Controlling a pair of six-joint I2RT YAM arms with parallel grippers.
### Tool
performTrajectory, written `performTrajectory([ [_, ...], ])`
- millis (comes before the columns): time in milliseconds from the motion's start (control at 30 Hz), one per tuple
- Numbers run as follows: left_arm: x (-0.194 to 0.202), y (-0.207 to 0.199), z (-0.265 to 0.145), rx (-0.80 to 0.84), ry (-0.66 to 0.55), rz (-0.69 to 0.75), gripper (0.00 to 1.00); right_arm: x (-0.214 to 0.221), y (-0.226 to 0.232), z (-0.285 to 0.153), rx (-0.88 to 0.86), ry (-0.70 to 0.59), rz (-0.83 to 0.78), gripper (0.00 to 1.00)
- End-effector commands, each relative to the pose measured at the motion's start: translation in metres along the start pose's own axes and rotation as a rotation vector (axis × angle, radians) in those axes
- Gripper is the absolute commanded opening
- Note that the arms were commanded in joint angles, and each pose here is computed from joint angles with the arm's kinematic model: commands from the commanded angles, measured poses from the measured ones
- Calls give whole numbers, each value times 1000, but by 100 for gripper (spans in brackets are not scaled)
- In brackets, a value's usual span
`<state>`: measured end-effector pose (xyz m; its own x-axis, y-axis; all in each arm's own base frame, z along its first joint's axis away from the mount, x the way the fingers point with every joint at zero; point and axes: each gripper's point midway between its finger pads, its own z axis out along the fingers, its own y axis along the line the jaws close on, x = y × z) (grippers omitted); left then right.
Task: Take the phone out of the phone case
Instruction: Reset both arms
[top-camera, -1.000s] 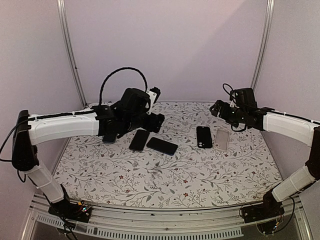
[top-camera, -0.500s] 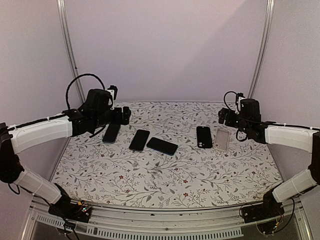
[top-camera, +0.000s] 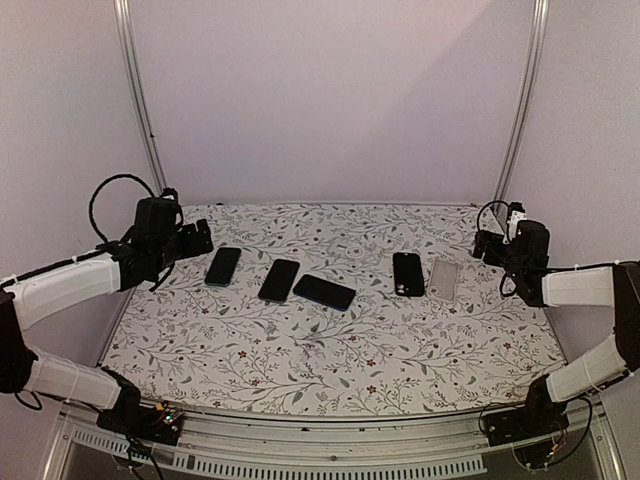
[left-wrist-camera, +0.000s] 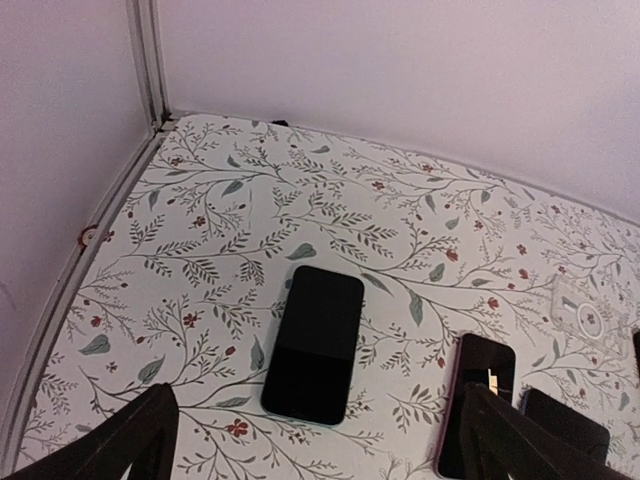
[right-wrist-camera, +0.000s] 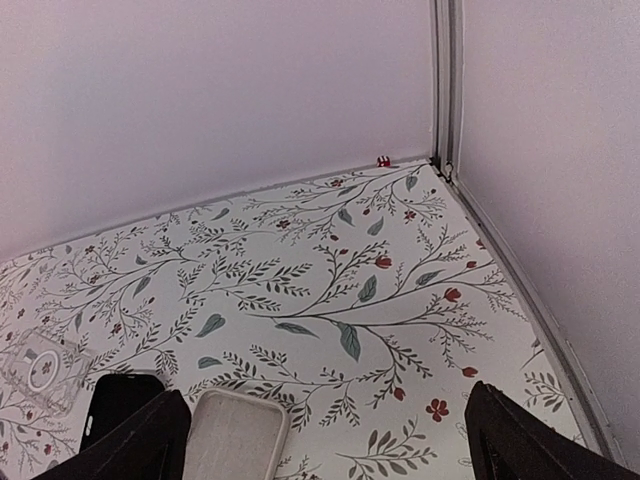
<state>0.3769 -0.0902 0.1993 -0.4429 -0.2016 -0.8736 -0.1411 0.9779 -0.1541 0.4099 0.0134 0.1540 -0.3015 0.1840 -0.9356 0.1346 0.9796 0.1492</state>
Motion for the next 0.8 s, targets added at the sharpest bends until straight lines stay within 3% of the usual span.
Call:
performTrajectory([
  [0,-19,21,-1,4,-126,-7,99,-25,-9,-7,11,-137,-47,99],
  [233,-34,39,-16,50,-290,54,99,-7,-49,-9,19,-187,-3,99],
  [600,-13,118,3,-131,-315,14,99,-2,-28,-34,-115,-349,-121,99],
  [767,-6,145,13,-198,-353,-19,99,1,-31,-25,-97,-313,-117,99],
])
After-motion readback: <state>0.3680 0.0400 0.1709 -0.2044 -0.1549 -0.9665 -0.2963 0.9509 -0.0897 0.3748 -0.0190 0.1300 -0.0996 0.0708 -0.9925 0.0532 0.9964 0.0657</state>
